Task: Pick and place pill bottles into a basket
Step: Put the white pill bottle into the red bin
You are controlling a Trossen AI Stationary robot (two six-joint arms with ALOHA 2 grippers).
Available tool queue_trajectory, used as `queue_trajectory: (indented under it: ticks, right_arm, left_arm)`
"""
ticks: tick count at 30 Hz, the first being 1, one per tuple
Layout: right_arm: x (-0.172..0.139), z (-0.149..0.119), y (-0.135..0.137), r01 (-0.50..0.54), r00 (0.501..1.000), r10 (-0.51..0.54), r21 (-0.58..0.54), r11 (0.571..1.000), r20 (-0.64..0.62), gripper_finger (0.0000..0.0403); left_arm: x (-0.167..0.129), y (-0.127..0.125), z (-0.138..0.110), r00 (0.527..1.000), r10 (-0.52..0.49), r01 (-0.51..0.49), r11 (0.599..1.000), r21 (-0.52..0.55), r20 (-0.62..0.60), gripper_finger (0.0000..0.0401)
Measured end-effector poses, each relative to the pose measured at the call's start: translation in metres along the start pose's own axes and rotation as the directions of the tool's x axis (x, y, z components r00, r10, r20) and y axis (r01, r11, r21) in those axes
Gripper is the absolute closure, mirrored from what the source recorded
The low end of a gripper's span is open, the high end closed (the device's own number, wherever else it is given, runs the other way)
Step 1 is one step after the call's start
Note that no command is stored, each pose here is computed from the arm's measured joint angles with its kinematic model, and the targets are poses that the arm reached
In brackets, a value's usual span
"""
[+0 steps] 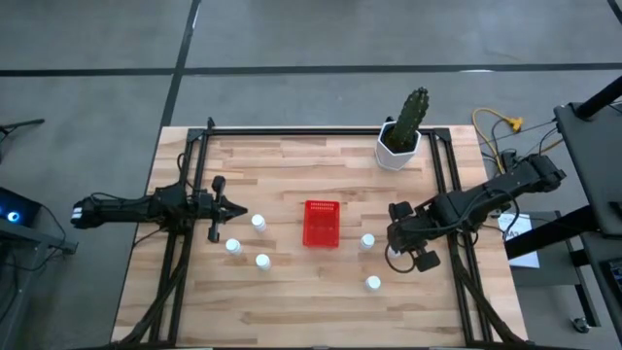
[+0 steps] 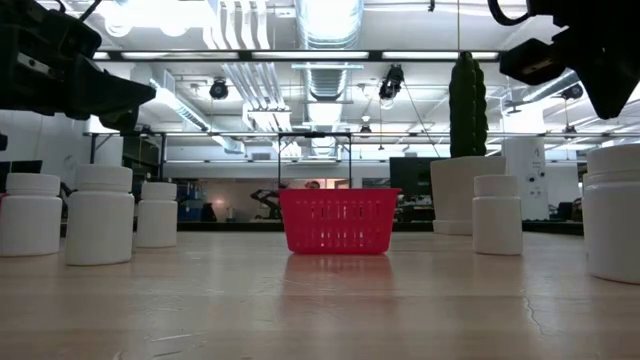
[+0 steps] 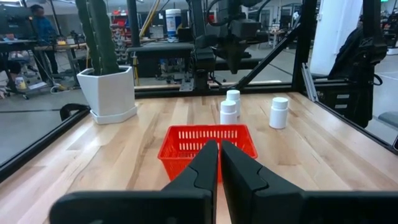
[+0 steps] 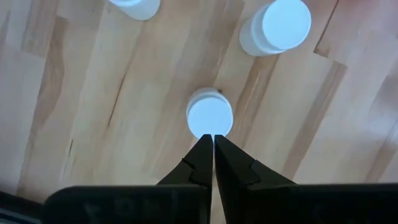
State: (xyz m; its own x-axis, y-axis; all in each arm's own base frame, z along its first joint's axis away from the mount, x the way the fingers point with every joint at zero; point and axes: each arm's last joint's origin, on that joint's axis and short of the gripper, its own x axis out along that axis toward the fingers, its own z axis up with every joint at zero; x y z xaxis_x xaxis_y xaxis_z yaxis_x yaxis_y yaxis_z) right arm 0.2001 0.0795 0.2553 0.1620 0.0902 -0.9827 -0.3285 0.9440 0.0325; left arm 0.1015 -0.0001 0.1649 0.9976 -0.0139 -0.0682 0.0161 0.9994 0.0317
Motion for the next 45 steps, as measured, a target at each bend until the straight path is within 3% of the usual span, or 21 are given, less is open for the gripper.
queue_trajectory:
  ticks: [37,45]
  right_arm:
    - [-0.0018,0.0013,-0.0009,0.015,1.0,-0.015,0.01,1.0,0.009,0.0393]
    - [-0.0018,0.0014,-0.0013,0.029,1.0,-0.029,0.017,0.999,0.01,0.0341]
  left_arm:
    - [0.0006,0.0,-0.0007,1.0,0.0,0.0,1.0,0.0,-0.008,0.0399]
    - [0.0009,0.0,-0.0012,1.0,-0.001,0.001,1.0,0.0,-0.013,0.0399]
